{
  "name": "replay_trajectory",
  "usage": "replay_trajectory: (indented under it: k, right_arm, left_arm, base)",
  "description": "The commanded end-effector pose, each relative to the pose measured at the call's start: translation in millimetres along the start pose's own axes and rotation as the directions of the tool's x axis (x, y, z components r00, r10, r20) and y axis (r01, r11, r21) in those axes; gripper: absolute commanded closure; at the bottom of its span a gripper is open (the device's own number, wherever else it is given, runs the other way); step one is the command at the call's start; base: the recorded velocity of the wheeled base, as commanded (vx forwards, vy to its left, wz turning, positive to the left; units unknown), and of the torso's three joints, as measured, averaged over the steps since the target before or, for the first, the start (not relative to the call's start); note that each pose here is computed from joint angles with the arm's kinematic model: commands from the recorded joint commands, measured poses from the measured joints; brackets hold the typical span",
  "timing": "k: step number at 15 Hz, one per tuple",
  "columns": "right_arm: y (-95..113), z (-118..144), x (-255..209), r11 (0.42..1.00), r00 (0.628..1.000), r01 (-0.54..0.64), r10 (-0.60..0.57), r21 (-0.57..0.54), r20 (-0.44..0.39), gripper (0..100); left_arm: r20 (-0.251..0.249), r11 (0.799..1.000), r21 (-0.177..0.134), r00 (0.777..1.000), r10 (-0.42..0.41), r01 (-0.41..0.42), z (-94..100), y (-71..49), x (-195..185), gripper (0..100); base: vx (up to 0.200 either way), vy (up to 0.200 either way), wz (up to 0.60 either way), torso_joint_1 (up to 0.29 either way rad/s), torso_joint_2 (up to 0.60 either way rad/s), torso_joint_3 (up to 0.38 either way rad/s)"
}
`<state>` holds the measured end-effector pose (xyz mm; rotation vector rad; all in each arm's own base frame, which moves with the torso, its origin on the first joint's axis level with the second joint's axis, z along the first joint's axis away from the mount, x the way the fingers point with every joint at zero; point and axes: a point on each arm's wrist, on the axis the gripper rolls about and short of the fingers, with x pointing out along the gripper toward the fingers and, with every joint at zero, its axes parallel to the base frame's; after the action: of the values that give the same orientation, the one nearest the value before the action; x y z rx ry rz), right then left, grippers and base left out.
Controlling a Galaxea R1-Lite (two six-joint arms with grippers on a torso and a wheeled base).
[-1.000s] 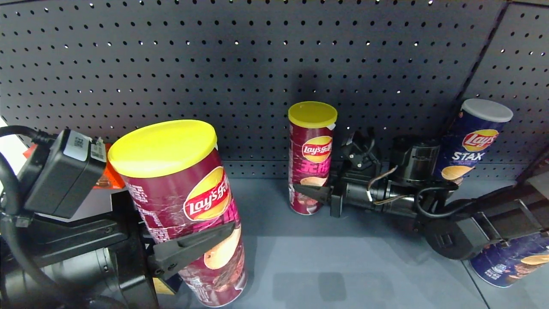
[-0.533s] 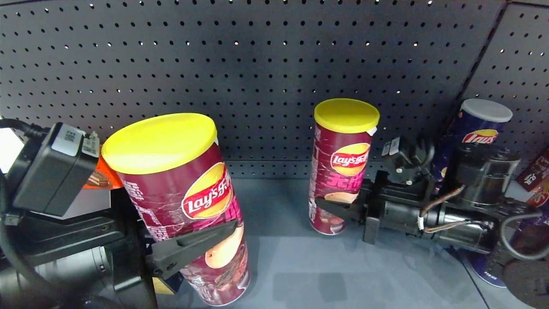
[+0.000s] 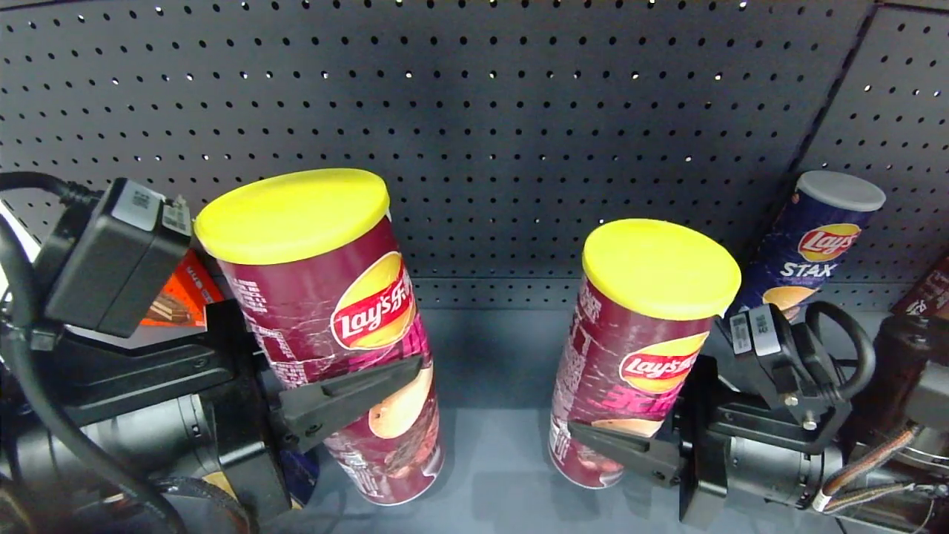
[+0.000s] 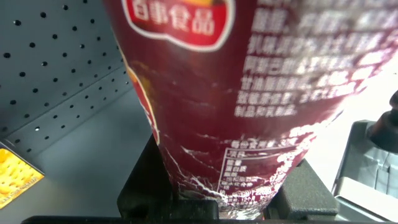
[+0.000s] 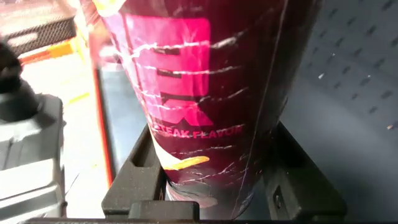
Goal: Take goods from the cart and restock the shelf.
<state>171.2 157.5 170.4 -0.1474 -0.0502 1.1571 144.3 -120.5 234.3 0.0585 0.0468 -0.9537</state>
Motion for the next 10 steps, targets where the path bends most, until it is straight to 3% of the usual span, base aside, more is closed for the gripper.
replay_trajectory:
  k: [1,10]
  right_arm:
    - [4,-9,-3,1.0,1.0,-0.009,0.009,0.016,-0.027,100]
    - [9,-20,14,0.999,0.999,-0.015,0.017,0.032,-0.041,100]
  left_arm:
    - [-0.017,1.0,-0.003,1.0,0.001,-0.001,-3.1,1.4,5,100]
    - [-0.022,1.0,-0.005,1.0,0.019,-0.019,-4.4,3.1,4,100]
  base:
    - [0.0,0.0,0.0,0.0,0.0,0.0]
    - [0.0,0.0,0.0,0.0,0.0,0.0]
